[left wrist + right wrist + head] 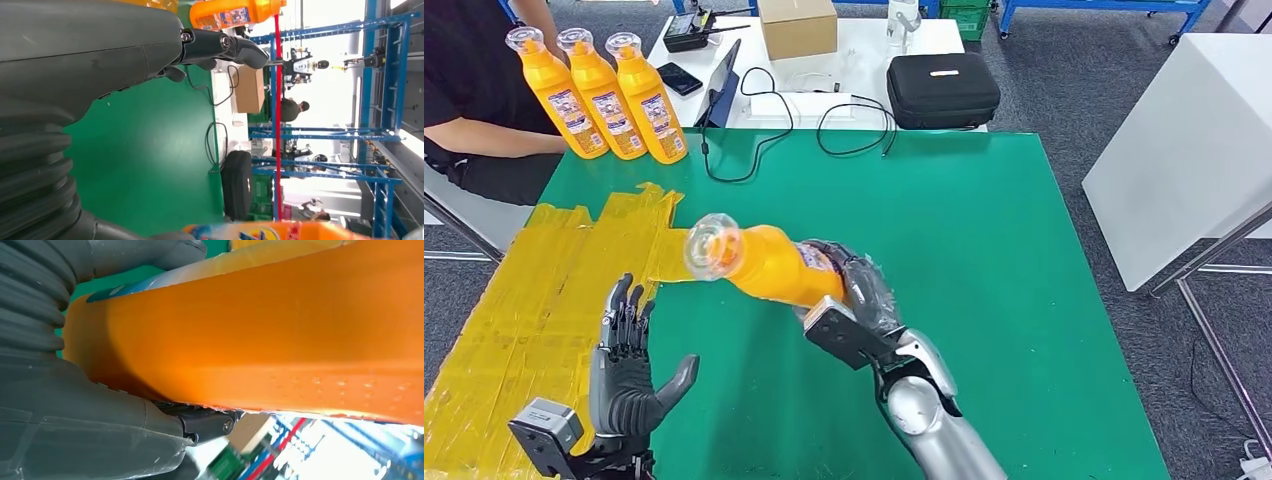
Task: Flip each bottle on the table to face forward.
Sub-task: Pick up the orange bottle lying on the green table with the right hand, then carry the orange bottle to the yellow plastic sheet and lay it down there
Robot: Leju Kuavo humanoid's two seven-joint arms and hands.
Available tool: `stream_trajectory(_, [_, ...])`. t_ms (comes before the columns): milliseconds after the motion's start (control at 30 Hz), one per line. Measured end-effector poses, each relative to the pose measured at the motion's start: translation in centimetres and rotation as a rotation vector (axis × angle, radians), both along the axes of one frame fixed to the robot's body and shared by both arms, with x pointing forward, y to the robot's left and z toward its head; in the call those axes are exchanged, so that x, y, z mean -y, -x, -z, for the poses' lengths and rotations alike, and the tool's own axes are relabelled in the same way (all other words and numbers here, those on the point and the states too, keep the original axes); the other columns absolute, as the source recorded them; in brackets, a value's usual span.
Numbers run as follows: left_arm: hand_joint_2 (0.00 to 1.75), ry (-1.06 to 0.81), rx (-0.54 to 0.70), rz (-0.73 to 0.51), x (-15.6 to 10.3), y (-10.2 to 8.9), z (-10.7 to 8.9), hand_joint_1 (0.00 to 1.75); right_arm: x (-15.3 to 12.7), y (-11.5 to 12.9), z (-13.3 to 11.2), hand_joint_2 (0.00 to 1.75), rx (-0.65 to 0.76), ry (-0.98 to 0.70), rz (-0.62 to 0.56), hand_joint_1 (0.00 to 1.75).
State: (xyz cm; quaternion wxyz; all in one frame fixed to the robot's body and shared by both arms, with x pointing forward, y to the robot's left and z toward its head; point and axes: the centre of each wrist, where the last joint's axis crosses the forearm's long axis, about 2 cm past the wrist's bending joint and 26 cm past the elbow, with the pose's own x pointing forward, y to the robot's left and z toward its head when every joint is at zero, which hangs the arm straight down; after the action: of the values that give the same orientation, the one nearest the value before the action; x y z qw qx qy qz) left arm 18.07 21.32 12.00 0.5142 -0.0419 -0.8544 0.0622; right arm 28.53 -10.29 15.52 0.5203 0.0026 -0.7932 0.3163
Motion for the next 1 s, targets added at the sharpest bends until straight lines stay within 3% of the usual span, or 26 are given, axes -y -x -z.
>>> stream_trajectory(400, [1.75, 0.005, 0.001, 0.006, 0.3, 0.0, -0.1, 0.00, -8.3, 2.8, 0.9, 1.75, -0.094, 0.032, -0.212, 1.75])
stream_trajectory(1000, [1.75, 0.027, 0.023, 0.059, 1.8, -0.1, -0.6, 0.00, -10.7, 3.5, 2.3, 1.75, -0.147, 0.096, -0.282, 1.75])
